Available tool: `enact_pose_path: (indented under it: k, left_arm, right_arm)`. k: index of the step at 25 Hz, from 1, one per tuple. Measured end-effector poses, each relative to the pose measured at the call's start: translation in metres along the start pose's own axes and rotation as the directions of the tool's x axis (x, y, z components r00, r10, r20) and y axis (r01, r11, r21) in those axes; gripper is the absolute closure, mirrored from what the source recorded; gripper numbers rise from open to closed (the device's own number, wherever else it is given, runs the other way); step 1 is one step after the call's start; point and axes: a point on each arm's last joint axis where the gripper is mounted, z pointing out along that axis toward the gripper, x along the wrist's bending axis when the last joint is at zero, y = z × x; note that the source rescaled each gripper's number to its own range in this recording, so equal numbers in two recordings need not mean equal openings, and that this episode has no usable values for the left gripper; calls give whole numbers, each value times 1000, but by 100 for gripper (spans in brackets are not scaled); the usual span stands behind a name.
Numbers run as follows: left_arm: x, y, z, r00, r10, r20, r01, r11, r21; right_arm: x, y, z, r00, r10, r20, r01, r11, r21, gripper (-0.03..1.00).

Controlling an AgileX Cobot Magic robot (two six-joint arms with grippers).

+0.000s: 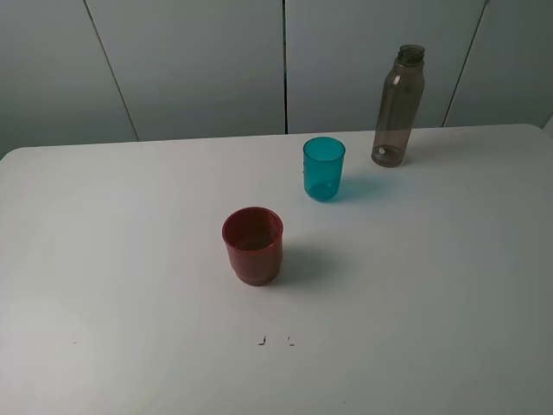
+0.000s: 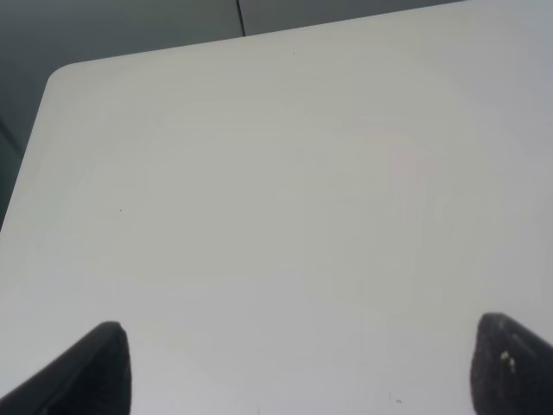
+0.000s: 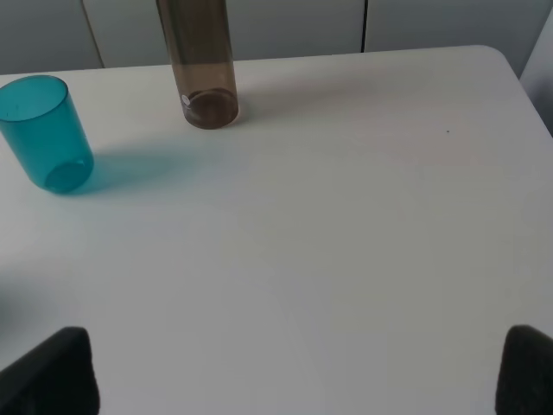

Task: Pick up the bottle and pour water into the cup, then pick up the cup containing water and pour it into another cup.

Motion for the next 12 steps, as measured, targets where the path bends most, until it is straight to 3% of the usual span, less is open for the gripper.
enact_pose_path:
  k: [12]
  left_arm:
    - [0, 0, 0, 1000, 0, 0, 0, 1000, 0]
  right_arm:
    - [0, 0, 0, 1000, 0, 0, 0, 1000, 0, -3]
